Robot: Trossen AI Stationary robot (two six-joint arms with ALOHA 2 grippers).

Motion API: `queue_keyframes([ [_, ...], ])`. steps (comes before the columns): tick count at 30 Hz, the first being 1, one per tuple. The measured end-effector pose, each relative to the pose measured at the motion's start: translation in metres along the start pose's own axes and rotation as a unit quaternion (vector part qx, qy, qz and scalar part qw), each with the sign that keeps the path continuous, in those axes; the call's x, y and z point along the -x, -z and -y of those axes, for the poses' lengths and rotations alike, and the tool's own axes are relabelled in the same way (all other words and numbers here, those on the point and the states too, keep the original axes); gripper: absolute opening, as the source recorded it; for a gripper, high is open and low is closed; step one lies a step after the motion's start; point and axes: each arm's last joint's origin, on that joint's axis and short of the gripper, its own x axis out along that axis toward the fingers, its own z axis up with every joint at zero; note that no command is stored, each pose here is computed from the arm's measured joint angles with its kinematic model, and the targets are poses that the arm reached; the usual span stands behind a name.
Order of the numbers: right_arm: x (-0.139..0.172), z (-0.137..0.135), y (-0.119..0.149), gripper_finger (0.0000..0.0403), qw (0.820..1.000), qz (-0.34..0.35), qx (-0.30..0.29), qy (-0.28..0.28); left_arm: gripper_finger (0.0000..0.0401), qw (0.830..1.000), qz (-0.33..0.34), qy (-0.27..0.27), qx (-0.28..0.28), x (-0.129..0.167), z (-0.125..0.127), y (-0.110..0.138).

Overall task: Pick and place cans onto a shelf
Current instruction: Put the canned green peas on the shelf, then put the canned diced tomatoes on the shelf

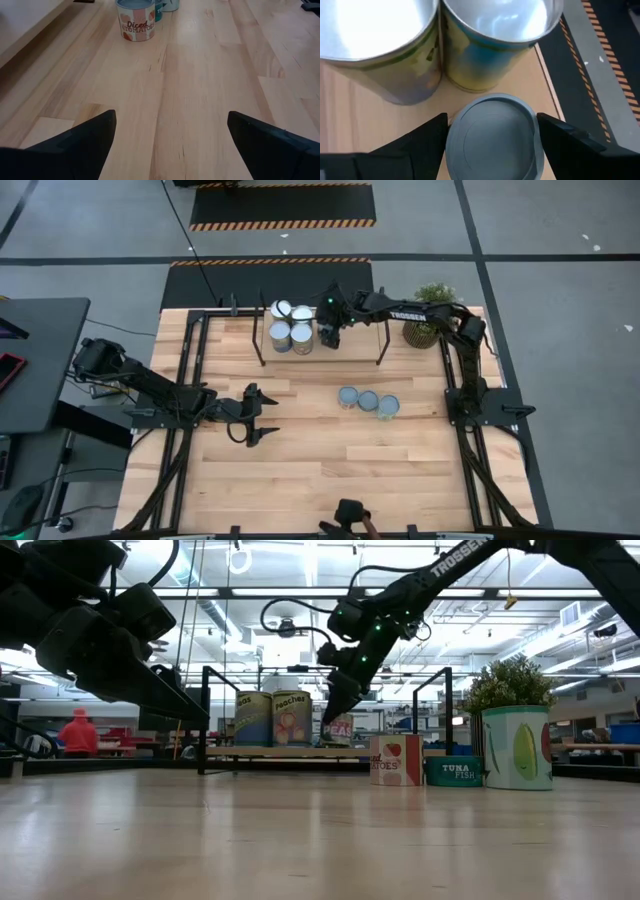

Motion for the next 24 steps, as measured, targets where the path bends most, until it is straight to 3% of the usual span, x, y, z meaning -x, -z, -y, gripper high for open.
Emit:
queue_keyframes([
  [8, -0.0061, 0.0022, 0.0023, 0.0301, 1.0, -0.003, 0.001, 0.002, 0.0389, 1.0, 0.0, 0.0, -0.001, 0.0, 0.0, 0.0002],
  [24, -0.0054, -0.0052, -0.0014, 0.035, 1.0, -0.002, 0.009, 0.019, 0.0389, 1.0, 0.0, 0.0, -0.001, 0.0, 0.0, 0.0],
])
